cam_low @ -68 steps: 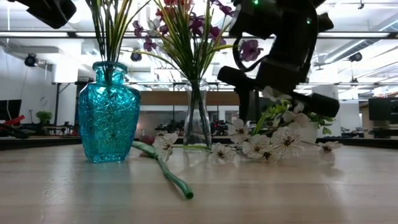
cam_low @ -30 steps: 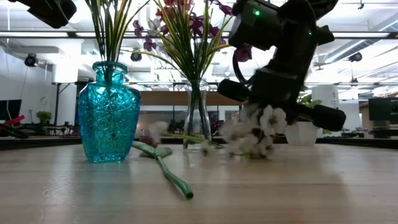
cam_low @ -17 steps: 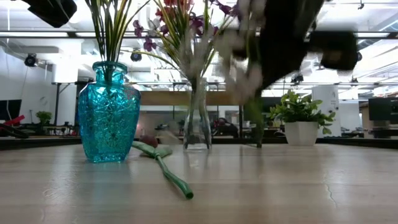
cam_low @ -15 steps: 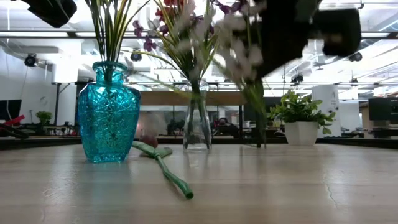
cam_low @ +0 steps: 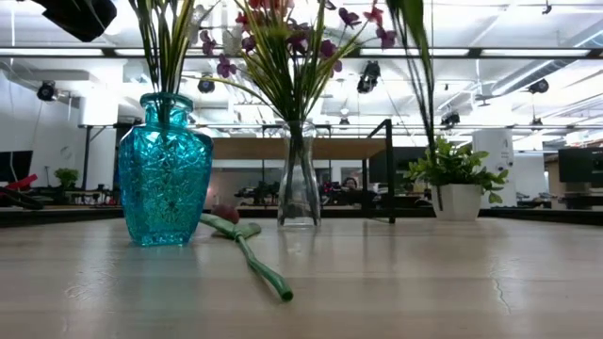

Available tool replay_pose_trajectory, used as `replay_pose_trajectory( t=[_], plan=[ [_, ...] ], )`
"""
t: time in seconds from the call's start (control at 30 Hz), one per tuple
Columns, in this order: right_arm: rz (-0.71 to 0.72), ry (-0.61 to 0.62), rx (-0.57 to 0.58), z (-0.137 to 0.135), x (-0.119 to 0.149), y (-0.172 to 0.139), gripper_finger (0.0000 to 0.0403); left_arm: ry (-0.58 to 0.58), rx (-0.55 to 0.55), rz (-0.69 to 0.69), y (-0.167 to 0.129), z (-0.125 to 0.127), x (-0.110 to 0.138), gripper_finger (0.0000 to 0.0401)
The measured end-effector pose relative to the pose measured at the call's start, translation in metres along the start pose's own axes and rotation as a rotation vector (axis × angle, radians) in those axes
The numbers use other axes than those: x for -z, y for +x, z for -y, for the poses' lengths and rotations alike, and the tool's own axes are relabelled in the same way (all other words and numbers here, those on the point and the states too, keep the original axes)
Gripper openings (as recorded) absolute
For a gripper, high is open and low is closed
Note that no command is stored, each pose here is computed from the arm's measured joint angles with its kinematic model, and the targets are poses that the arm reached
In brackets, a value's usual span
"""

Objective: Pick and place flowers into a vace then onto a shelf
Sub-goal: Put the white flowers into the blue vase

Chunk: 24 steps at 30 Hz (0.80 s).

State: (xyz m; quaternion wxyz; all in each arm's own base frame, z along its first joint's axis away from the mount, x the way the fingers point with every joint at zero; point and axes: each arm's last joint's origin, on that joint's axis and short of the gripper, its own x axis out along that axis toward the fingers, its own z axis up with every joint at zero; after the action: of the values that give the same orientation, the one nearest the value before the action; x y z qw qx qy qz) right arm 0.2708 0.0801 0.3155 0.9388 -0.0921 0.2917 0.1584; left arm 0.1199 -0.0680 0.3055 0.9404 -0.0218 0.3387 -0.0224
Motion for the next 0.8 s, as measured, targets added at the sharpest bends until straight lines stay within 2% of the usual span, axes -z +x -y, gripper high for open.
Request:
replay_pose_trajectory(
  t=[0.2, 0.43, 0.8],
  plan=[
    [0.2, 0.114, 0.024, 0.002, -0.017, -0.031, 0.0008, -0.002, 0.002, 0.004, 0.0, 0.0, 0.0, 0.0134],
    [0.359, 0.115, 0.033, 0.003, -0.03, -0.043, 0.0008, -0.003, 0.003, 0.007, 0.0, 0.0, -0.001, 0.0134],
    [0.477, 0.149, 0.031, 0.005, -0.054, -0.068, 0.0008, -0.004, 0.003, 0.008, 0.0, 0.0, -0.001, 0.0134]
  ],
)
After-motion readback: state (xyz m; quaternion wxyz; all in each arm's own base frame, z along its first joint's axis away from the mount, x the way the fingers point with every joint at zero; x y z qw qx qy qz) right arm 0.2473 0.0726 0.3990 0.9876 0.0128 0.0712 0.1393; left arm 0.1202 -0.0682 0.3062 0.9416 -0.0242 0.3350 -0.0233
